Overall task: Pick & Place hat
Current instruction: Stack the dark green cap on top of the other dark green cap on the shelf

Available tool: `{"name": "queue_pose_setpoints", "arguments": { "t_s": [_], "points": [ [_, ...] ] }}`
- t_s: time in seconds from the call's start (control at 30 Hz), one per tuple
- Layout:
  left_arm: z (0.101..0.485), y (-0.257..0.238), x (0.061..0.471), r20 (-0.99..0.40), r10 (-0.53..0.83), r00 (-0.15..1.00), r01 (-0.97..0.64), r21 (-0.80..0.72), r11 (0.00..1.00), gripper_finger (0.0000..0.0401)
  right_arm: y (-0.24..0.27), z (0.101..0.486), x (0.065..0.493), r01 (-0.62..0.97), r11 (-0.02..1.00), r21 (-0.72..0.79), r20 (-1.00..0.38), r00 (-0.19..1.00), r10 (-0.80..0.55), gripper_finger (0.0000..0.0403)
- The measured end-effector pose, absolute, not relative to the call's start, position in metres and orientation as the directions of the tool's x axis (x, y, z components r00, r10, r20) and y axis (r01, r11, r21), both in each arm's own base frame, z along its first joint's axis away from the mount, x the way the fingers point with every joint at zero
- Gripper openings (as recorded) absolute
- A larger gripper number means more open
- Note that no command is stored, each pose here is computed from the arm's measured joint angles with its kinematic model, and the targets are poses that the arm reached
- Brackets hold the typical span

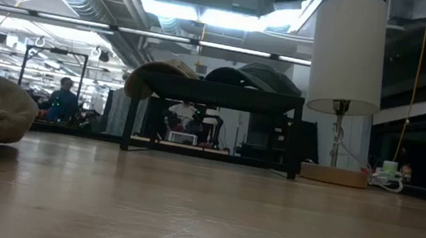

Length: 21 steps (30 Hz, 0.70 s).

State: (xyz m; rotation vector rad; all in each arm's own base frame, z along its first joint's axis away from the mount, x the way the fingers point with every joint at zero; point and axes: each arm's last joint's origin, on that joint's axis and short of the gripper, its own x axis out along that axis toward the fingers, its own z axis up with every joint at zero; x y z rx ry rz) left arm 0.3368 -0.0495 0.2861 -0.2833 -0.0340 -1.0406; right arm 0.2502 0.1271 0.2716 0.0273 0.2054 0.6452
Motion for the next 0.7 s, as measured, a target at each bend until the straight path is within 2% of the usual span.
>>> {"name": "queue_pose_setpoints", "arguments": {
  "t_s": [0.13,0.27,0.47,0.7],
  "points": [
    [0.314,-0.035,0.318,0.171,-0.826,0.537,0.843,-0.135,0.520,0.0036,0.127,0.270,0.250,-0.565,0.801,0.195,-0.199,0.777,0.597,0.0014],
    [0.333,-0.035,0.293,0.098,-0.745,0.659,0.752,-0.080,0.655,0.0028,0.123,0.267,0.248,-0.473,0.858,0.201,-0.256,0.820,0.512,0.0014],
    [0.335,-0.057,0.266,-0.094,-0.419,0.903,0.413,-0.075,0.908,0.0020,0.110,0.270,0.243,-0.231,0.955,0.184,-0.297,0.914,0.278,0.0014],
    [0.327,-0.090,0.254,-0.178,-0.160,0.971,0.151,-0.062,0.987,0.0019,0.100,0.263,0.242,0.092,0.984,0.151,-0.342,0.939,-0.035,0.0014]
  ]
}}
